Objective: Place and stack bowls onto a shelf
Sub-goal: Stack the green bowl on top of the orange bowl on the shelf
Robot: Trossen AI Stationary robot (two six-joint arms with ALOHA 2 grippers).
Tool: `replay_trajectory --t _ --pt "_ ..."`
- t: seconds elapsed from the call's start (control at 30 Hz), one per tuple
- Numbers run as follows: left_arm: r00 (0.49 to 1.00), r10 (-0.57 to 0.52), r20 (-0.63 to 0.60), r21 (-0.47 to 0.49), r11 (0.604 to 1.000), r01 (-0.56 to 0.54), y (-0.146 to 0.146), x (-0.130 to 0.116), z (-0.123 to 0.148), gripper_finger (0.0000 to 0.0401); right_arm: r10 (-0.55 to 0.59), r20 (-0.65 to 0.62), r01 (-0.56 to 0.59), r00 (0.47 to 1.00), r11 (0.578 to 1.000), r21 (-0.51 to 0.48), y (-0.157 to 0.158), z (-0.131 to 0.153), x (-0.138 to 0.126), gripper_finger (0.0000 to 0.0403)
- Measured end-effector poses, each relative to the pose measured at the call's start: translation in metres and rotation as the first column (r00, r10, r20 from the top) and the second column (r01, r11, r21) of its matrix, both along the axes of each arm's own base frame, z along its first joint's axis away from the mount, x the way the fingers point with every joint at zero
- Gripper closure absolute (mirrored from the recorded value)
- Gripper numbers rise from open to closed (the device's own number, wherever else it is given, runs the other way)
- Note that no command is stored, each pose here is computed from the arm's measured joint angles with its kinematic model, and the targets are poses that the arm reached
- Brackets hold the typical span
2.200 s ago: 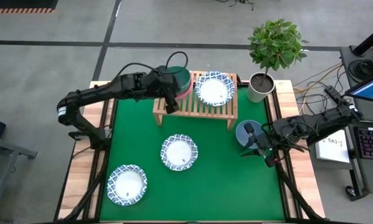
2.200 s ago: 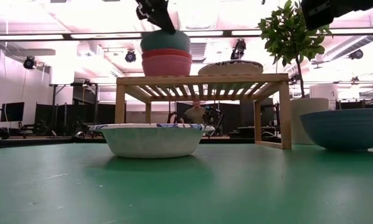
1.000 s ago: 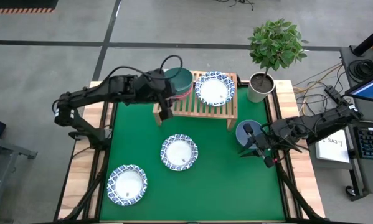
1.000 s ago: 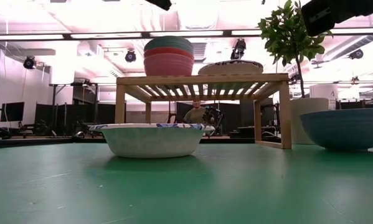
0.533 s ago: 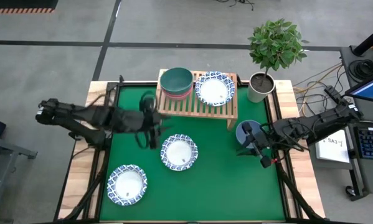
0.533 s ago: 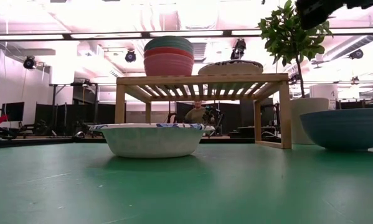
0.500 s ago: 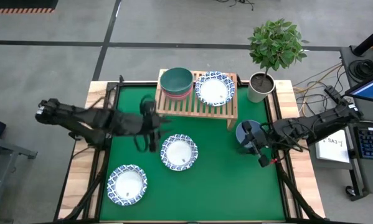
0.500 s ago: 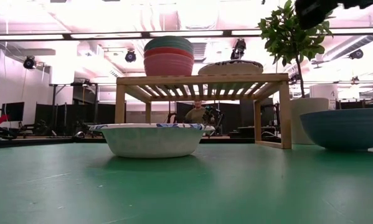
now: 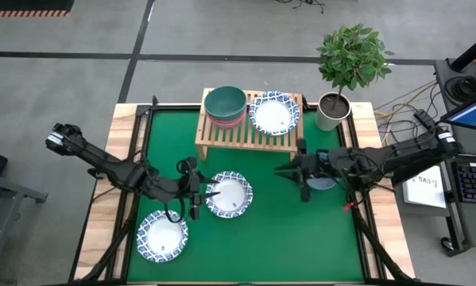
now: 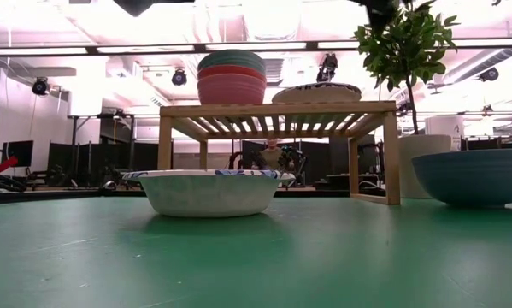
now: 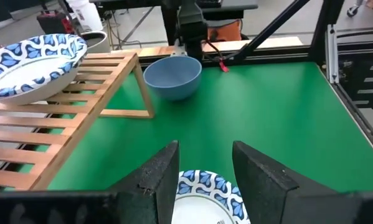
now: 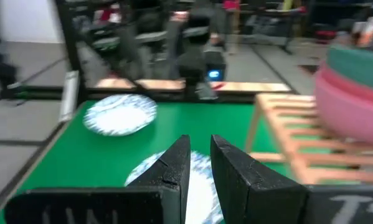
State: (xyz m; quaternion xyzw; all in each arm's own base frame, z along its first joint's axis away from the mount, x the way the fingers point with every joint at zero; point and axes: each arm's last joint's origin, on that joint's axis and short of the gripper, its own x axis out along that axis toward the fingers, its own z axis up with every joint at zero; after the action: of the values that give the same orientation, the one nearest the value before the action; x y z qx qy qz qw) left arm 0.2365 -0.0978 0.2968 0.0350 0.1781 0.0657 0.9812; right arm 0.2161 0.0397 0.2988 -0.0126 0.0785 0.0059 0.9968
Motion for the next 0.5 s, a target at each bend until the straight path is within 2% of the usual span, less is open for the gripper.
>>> replay_trajectory --t 0.17,0.37,0.5 --pt "1.000 0.006 0.002 0.004 1.000 -0.006 0.000 0.000 0.000 0.0269 -0.097 0.006 0.097 0.995 0.993 -0.067 -0.017 0.023 0.038 0.0350" --pt "1.000 -0.003 -0.016 0.014 1.000 0.003 -0.002 -0.001 -0.003 0.0269 -0.250 0.030 0.251 0.968 0.962 -0.107 -0.059 0.049 0.090 0.0350" --pt "0.999 -0.026 -0.040 0.052 0.998 0.028 -0.003 -0.005 -0.010 0.0269 -0.292 0.040 0.295 0.956 0.948 -0.123 -0.089 0.058 0.118 0.0350"
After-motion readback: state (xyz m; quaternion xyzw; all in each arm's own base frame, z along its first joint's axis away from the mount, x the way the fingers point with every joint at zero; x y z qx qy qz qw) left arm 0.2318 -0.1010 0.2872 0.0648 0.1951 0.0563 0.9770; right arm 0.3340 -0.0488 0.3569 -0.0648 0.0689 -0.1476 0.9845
